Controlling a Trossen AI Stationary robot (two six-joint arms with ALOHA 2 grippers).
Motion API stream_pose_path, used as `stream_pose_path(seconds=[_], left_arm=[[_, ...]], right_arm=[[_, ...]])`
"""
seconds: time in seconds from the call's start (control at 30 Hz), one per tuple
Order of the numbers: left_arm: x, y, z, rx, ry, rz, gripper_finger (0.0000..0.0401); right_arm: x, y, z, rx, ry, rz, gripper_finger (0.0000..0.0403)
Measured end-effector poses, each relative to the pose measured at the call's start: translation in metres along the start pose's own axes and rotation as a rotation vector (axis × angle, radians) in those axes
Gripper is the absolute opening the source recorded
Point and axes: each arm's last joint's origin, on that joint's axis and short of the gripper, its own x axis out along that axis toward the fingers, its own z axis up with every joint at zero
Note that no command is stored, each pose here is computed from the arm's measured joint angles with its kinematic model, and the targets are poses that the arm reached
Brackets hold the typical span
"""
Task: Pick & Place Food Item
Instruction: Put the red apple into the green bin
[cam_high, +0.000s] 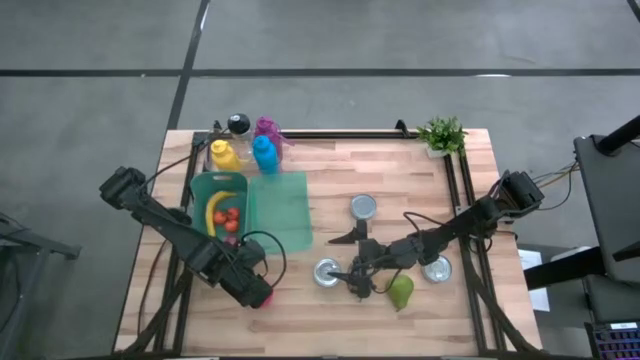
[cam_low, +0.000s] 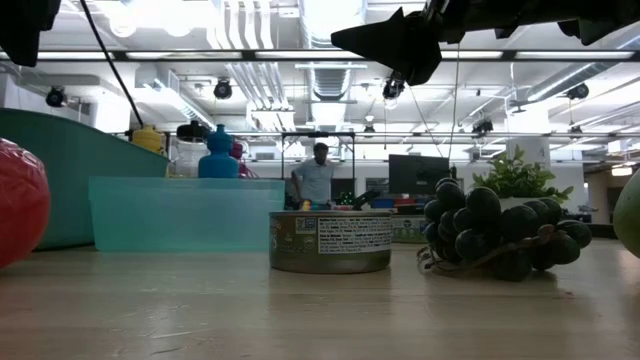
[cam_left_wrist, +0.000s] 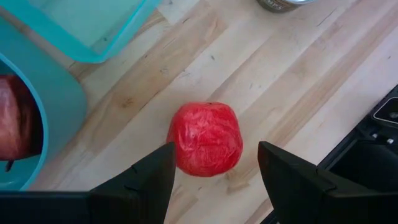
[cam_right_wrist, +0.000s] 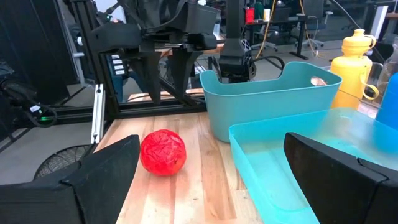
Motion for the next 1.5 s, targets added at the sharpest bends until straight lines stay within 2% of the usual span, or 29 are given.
stream_pose_path(seconds=[0.6,0.87,1.17,1.5], left_arm=[[-0.0004,0.0013,0.0003,0.064,-0.003,0.01,0.0232],[-0.0004,0.0012,0.0003,0.066,-0.003,0.009,0.0267],[-0.0002,0.001,0.0003,0.057,-0.003,0.007,0.0267],[-0.0002,-0.0001,0.0003,0.082,-0.001,-0.005,0.0244]], right_arm=[[0.0,0.0,-0.0001,0.0,0.0,0.0,0.0396],[0.0,-0.0001,-0.0001,0.0,0.0,0.0,0.0396],[0.0,-0.0001,-0.0001,0.0,0.0,0.0,0.0396],[0.0,-0.0002,-0.0001,0.0,0.0,0.0,0.0396]])
